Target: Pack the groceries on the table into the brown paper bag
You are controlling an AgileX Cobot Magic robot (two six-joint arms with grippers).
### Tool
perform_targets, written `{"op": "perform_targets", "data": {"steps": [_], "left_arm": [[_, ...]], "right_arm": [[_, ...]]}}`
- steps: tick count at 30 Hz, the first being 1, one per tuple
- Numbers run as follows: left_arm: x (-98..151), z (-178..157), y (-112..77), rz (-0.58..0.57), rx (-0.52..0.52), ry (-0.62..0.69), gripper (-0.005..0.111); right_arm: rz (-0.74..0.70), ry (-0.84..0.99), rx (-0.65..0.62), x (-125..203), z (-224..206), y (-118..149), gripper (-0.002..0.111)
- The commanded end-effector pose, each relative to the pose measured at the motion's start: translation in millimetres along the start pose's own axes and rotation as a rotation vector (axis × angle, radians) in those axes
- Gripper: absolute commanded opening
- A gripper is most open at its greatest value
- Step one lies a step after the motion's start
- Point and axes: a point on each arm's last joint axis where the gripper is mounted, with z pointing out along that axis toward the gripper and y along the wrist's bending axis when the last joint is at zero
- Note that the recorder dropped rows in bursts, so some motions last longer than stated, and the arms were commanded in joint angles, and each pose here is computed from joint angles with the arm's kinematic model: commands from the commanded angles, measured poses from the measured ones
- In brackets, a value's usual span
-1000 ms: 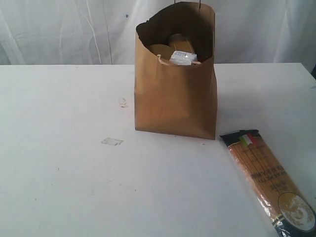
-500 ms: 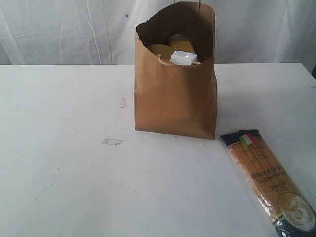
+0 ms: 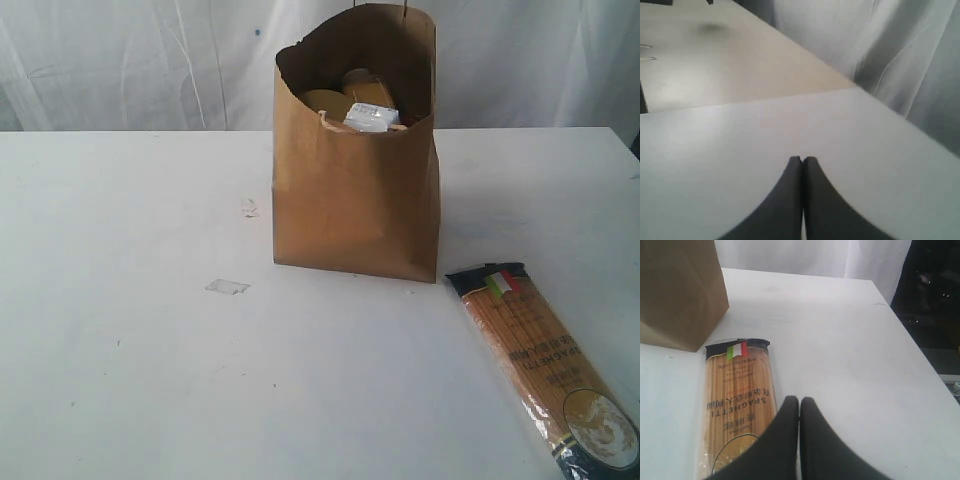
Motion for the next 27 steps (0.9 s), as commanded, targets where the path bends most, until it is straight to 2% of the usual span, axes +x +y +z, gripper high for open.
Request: {"op": "perform_targets", "data": {"steps": [1, 3, 4, 5, 9, 13, 16, 19, 22, 23, 24, 25, 27], "left_arm": [[-15, -18, 27.3, -0.076, 0.025, -0.135, 0.000], [-22, -26, 35.1, 0.020, 0.057, -0.213, 0.000], [-27, -32, 36.1, 0.108, 0.111, -0.264, 0.000], [-32, -37, 35.9, 0.129, 0.153, -0.292, 0.000], [-48, -51, 21.1, 0.171, 0.370, -0.371, 0.000], [-37, -52, 10.2, 0.154, 0.502, -0.318, 0.000], [-15, -43, 9.6, 0.165, 0.490, -0.241, 0.000], [13, -28, 23.5, 0.110, 0.323, -0.130, 0.000], [37, -18, 42.7, -0.121, 0.119, 0.005, 0.000], [43, -18, 45.7, -0.187, 0.083, 0.049, 0.000], [46, -18, 45.5, -0.208, 0.083, 0.077, 0.000], [47, -18, 41.2, -0.205, 0.129, 0.095, 0.000], [45, -23, 21.1, -0.134, 0.361, 0.087, 0.000]], "right_arm": [[0.003, -0.016, 0.006, -1, 0, 0, 0.000], [0.003, -0.016, 0.006, -1, 0, 0, 0.000], [0.003, -0.016, 0.006, -1, 0, 0, 0.000], [0.003, -0.016, 0.006, -1, 0, 0, 0.000], [0.003, -0.016, 0.006, -1, 0, 0, 0.000], [0.003, -0.016, 0.006, -1, 0, 0, 0.000], [0.003, -0.016, 0.006, -1, 0, 0, 0.000], [0.003, -0.016, 0.006, -1, 0, 0, 0.000], [0.003, -0.016, 0.006, -1, 0, 0, 0.000], [-0.033, -0.019, 0.011, -1, 0, -1, 0.000], [-0.111, -0.020, 0.023, -2, 0, -2, 0.000], [-0.163, -0.024, 0.031, -2, 0, -2, 0.000], [-0.184, -0.029, 0.035, -3, 0, -3, 0.000]]}}
